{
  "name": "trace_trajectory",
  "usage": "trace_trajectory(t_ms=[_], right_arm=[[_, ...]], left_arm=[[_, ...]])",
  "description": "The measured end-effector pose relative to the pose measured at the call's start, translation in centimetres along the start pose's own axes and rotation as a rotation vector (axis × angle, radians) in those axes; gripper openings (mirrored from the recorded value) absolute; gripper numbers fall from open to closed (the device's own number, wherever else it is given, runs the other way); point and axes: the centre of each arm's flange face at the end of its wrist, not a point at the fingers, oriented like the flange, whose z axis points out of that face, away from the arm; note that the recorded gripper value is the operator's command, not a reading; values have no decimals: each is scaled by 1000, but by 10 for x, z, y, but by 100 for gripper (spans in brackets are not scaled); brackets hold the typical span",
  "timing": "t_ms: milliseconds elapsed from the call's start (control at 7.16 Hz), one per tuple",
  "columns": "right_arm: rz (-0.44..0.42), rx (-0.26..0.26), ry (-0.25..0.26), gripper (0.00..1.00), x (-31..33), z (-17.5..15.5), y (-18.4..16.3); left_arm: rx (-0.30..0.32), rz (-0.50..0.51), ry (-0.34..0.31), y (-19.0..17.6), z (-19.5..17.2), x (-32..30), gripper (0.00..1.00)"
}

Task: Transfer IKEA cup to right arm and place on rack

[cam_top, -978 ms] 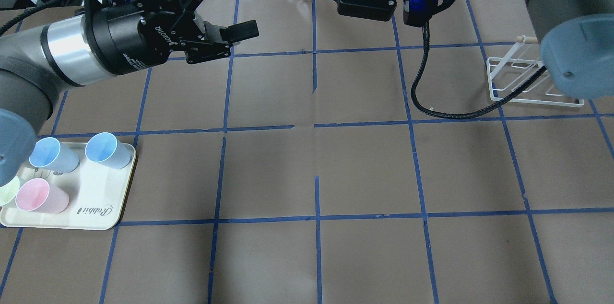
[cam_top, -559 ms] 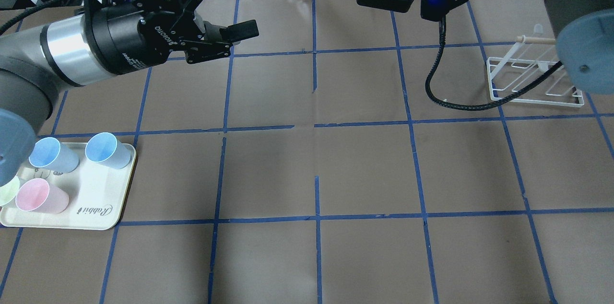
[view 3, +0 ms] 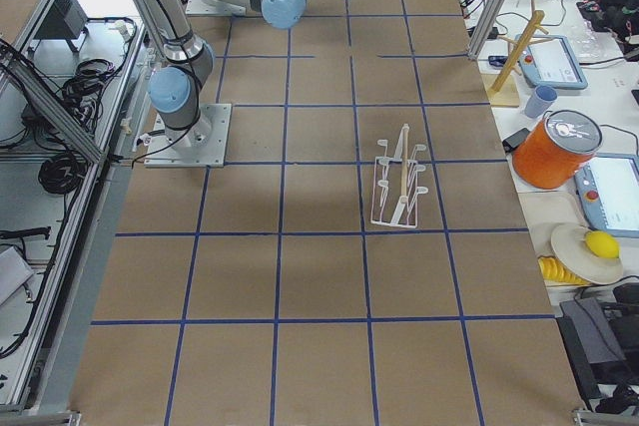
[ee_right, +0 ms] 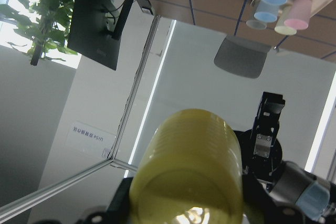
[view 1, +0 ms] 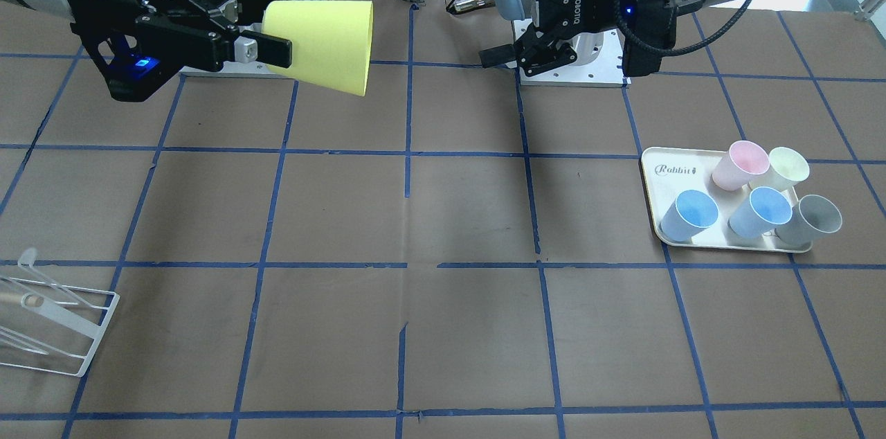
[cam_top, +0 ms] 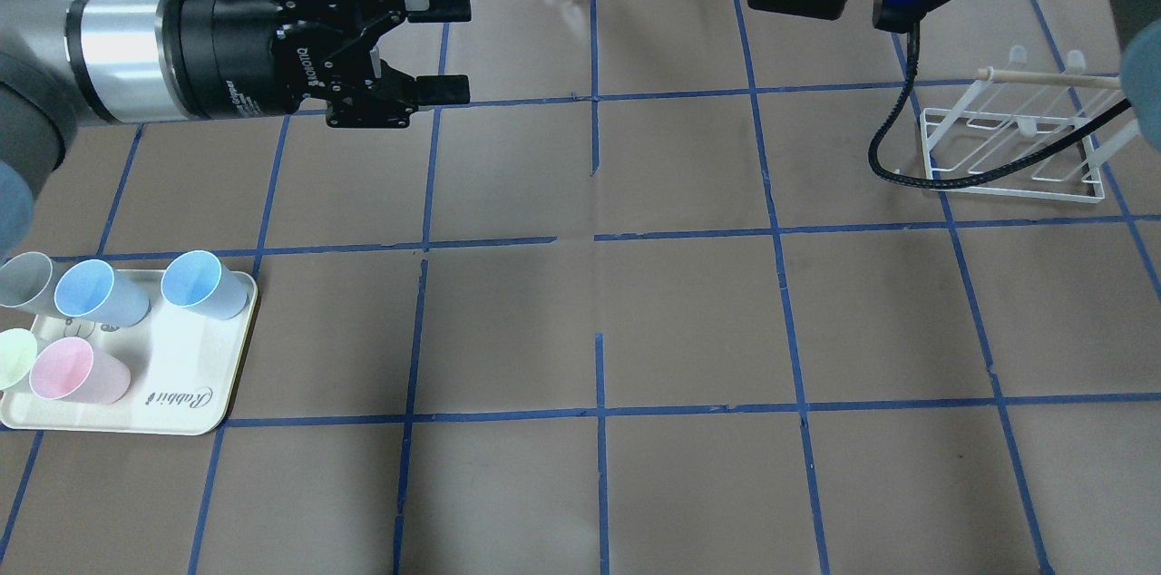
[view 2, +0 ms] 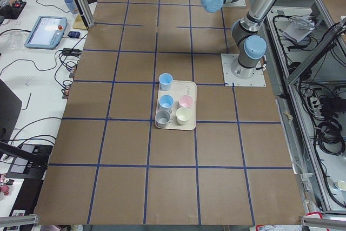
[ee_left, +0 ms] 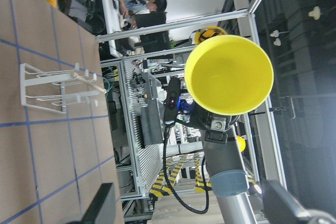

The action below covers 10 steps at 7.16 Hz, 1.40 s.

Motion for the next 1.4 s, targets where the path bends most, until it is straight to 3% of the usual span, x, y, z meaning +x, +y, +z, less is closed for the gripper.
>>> trace_trajectory(t_ms=[279,559,838,978,1117,1257,1397], right_arm=[[-61,207,68,0,6,-3,-14],[-222,377,162,1,15,-4,-22],[-438,533,353,2,30,7,-35],[-521,594,444,2,34,7,-41],[-624,658,562,2,38,2,-50],[-747,714,698,2,37,-8,-61],[-851,740,797,1,29,-16,-68]], left_arm=[[26,24,-385,-30,-13,6,100],[62,153,-777,-48,-12,1,100],[7,241,-1110,-57,-5,-8,100],[-48,257,-1191,-60,-2,-5,100],[-123,227,-1224,-57,-4,3,100],[-171,180,-1221,-54,-14,14,100],[-174,136,-1194,-54,-28,20,100]])
